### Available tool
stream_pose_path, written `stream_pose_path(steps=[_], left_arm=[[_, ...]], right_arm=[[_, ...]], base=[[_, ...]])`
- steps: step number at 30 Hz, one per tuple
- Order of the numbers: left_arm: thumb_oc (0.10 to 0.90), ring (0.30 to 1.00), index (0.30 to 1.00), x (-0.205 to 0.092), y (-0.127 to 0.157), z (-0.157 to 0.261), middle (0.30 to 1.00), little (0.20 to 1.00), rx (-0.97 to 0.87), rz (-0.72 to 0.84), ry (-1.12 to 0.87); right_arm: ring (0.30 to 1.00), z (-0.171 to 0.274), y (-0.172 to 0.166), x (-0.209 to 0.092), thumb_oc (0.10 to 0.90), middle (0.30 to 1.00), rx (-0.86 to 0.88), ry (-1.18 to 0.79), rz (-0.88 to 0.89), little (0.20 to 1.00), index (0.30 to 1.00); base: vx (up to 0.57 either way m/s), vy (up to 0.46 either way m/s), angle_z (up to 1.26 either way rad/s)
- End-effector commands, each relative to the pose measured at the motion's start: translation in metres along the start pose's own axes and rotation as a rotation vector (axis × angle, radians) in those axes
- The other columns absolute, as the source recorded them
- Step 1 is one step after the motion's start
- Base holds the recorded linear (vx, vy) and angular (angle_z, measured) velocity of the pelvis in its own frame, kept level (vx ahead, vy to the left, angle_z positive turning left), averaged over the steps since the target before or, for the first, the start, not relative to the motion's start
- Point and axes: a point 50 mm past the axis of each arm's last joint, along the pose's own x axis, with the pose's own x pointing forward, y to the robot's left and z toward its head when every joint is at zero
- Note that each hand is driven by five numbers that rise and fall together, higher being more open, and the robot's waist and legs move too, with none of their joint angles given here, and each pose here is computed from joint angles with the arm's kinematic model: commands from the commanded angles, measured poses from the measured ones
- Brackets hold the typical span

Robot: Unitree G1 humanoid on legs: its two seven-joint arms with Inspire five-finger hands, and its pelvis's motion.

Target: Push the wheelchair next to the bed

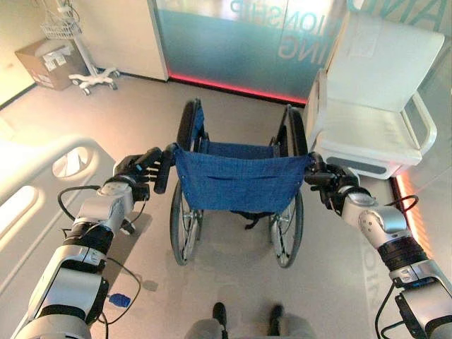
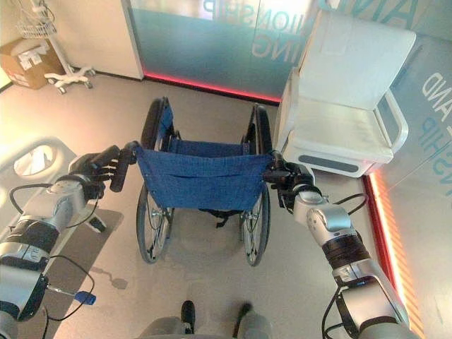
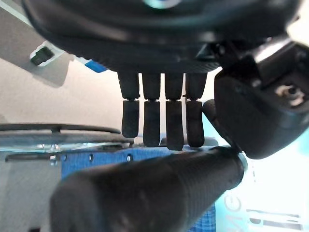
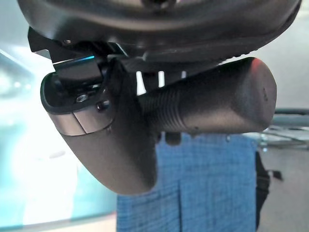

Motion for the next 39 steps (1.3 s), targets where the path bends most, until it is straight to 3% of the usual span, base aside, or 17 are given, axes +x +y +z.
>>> stream_pose_path(steps=[1, 9, 24, 31, 39], left_arm=[[0.4, 0.3, 0.3, -0.006, -0.045, 0.028, 0.3, 0.3, 0.026, -0.208, -0.132], [0.4, 0.3, 0.3, -0.003, -0.045, 0.009, 0.3, 0.3, 0.024, -0.198, -0.061], [0.4, 0.3, 0.3, -0.013, -0.049, 0.014, 0.3, 0.3, -0.016, -0.255, -0.121], [0.4, 0.3, 0.3, -0.014, -0.036, 0.007, 0.3, 0.3, -0.015, -0.24, -0.092], [0.4, 0.3, 0.3, -0.01, -0.054, 0.014, 0.3, 0.3, -0.028, -0.286, -0.091]], right_arm=[[0.3, 0.016, 0.04, -0.003, 0.4, 0.3, 0.106, -0.023, 0.358, 0.3, 0.3], [0.3, 0.031, 0.016, 0.008, 0.4, 0.3, 0.127, -0.03, 0.229, 0.3, 0.3], [0.3, 0.031, 0.025, 0.005, 0.4, 0.3, 0.157, -0.108, 0.067, 0.3, 0.3], [0.3, 0.013, 0.03, 0.007, 0.4, 0.3, 0.162, -0.069, 0.123, 0.3, 0.3], [0.3, -0.006, 0.043, 0.005, 0.4, 0.3, 0.141, -0.012, 0.218, 0.3, 0.3]], base=[[0.49, -0.12, 0.75], [0.44, -0.167, 0.59], [0.42, 0.001, 0.06], [0.45, 0.16, -0.53], [0.35, 0.218, -0.29]])
